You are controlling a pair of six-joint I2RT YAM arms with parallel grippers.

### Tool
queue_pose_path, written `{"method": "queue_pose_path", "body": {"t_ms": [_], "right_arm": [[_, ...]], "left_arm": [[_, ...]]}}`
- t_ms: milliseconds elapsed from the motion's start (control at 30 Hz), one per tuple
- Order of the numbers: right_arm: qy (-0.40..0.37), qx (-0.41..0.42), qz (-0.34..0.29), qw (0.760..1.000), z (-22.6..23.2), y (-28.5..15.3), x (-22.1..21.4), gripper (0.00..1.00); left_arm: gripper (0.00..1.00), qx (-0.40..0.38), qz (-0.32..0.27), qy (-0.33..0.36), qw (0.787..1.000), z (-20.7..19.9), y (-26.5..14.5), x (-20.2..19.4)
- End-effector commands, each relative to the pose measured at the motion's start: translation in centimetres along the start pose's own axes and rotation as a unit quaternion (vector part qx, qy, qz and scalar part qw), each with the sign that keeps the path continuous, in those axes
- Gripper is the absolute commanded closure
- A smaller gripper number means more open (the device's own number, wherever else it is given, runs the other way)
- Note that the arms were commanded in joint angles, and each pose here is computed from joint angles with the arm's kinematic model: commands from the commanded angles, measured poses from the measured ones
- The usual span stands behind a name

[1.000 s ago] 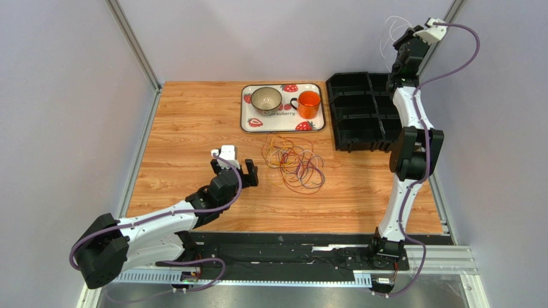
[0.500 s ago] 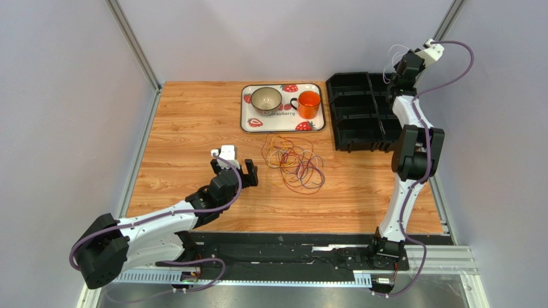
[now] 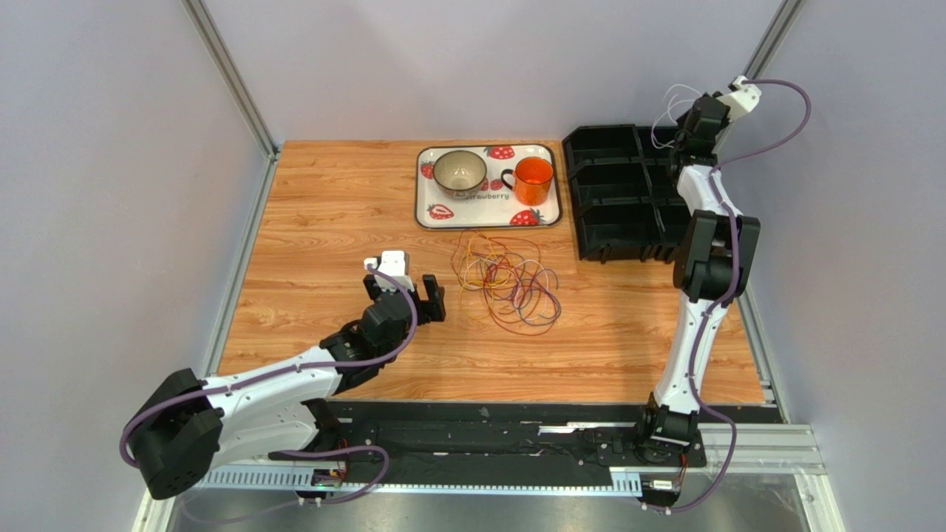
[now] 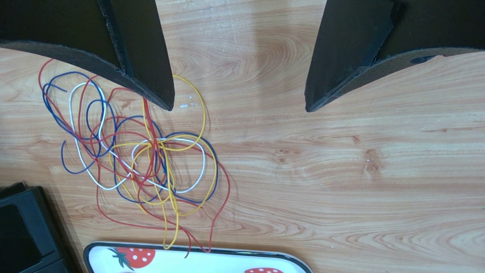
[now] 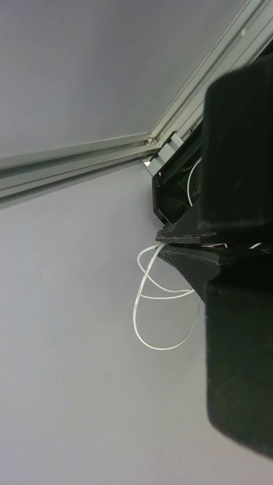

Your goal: Untangle the cables

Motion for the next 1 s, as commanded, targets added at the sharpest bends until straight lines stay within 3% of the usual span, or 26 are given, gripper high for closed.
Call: {"method": "queue_pose_path", "body": {"t_ms": [0, 367, 467, 500, 567, 600, 700, 967], "right_arm": [[0.023, 0.023, 0.010, 0.999, -0.2, 1.7, -0.5, 1.00], [-0.027, 0.023, 0.039, 0.999, -2.2, 2.1, -3.1, 0.98], [-0.033, 0.018, 0.040, 0.998, -2.2, 2.1, -2.9, 0.87], [-0.036, 0.009, 0.046, 0.998, -2.3, 2.1, -2.9, 0.73], [-0.030, 0.000, 0.041, 0.999, -2.1, 2.2, -2.4, 0.58], [-0.028, -0.002, 0.041, 0.999, -2.0, 2.1, -2.1, 0.41], [-0.015, -0.015, 0.025, 0.999, -1.3, 1.9, -0.5, 0.25], [0.054, 0.009, -0.008, 0.998, 2.7, -0.7, 6.1, 0.25]], "left_arm": [[0.08, -0.008, -0.025, -0.015, 1.000, -0.6, 0.2, 1.7], [0.08, -0.009, -0.025, -0.016, 1.000, -0.6, 0.3, 1.8], [0.08, -0.008, -0.025, -0.016, 1.000, -0.5, 0.3, 1.8], [0.08, -0.008, -0.025, -0.016, 1.000, -0.5, 0.3, 1.8], [0.08, -0.008, -0.025, -0.017, 1.000, -0.5, 0.2, 1.7], [0.08, -0.008, -0.025, -0.017, 1.000, -0.5, 0.2, 1.7], [0.08, -0.009, -0.026, -0.018, 0.999, -0.5, 0.2, 1.8], [0.08, -0.011, -0.027, -0.019, 0.999, -0.5, 0.2, 1.7]]}}
Point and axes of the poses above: each gripper's point midway between its finger pads, its own y axis out along the fingers, its own z axis along the line the jaws close on, x = y × z, the point moved 10 cm from there along -y, back along the fingers, and after that the axes turned 8 degrees about y, right-handed, at the moved point
